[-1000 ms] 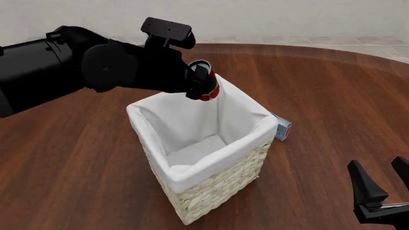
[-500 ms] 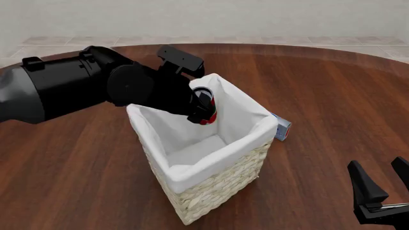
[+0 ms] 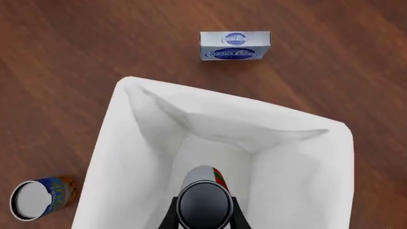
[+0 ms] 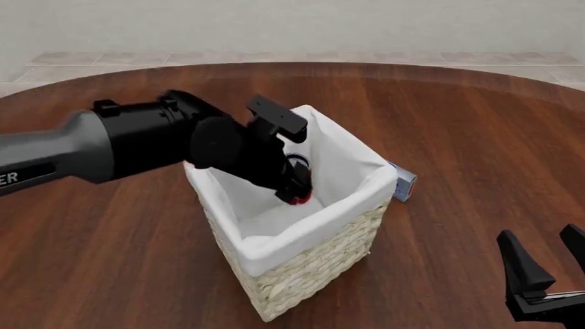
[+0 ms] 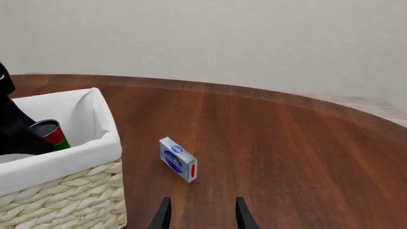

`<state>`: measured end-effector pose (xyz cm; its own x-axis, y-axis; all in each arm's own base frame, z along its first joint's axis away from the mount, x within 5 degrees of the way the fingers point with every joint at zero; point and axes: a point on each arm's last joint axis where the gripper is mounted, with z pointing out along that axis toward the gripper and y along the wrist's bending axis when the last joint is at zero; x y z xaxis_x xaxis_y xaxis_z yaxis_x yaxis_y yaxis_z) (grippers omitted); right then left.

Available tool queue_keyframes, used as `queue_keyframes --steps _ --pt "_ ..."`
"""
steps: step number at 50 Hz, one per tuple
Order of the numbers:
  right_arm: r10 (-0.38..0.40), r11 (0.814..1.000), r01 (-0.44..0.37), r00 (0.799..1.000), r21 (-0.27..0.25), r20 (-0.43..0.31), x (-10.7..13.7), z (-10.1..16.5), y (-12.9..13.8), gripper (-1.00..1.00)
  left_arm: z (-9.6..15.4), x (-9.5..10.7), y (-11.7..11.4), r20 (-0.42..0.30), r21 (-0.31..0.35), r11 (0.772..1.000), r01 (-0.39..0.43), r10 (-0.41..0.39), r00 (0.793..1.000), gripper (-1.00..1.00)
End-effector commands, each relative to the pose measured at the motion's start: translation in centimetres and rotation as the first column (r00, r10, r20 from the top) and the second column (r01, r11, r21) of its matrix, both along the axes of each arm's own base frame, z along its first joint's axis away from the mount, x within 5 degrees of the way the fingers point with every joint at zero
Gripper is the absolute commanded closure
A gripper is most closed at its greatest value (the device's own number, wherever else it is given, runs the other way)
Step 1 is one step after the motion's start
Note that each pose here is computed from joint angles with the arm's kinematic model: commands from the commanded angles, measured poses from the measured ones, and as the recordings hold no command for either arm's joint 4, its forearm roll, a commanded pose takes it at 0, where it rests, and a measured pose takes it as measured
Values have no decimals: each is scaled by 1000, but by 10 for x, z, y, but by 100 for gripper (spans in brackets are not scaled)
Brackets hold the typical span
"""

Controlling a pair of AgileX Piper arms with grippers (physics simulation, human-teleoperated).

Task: Pick up the tomato sauce, and put it in the basket.

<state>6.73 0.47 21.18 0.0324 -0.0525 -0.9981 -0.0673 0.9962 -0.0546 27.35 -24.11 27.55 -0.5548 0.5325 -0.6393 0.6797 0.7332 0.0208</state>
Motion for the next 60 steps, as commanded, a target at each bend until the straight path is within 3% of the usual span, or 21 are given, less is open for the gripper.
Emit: queue_keyframes --steps 1,8,9,34,60 --pt "1 1000 -1 1000 -5 -1 1 0 0 -100 -11 6 -6 -15 38 999 26 -26 1000 100" --pt "4 1000 -4 1000 -7 -3 1 0 0 -100 -13 9 -8 -22 39 999 18 -18 1000 100" --pt "4 1000 -4 1000 -7 -3 1 0 0 -100 -13 12 -6 -19 42 999 17 -16 1000 -100" --pt "9 1000 -9 1000 -5 0 1 0 1 -100 -5 19 -2 2 41 999 11 -11 1000 -100" --pt "22 1000 -22 1000 -21 -2 1 0 2 -100 49 29 11 92 36 999 24 -27 995 -100"
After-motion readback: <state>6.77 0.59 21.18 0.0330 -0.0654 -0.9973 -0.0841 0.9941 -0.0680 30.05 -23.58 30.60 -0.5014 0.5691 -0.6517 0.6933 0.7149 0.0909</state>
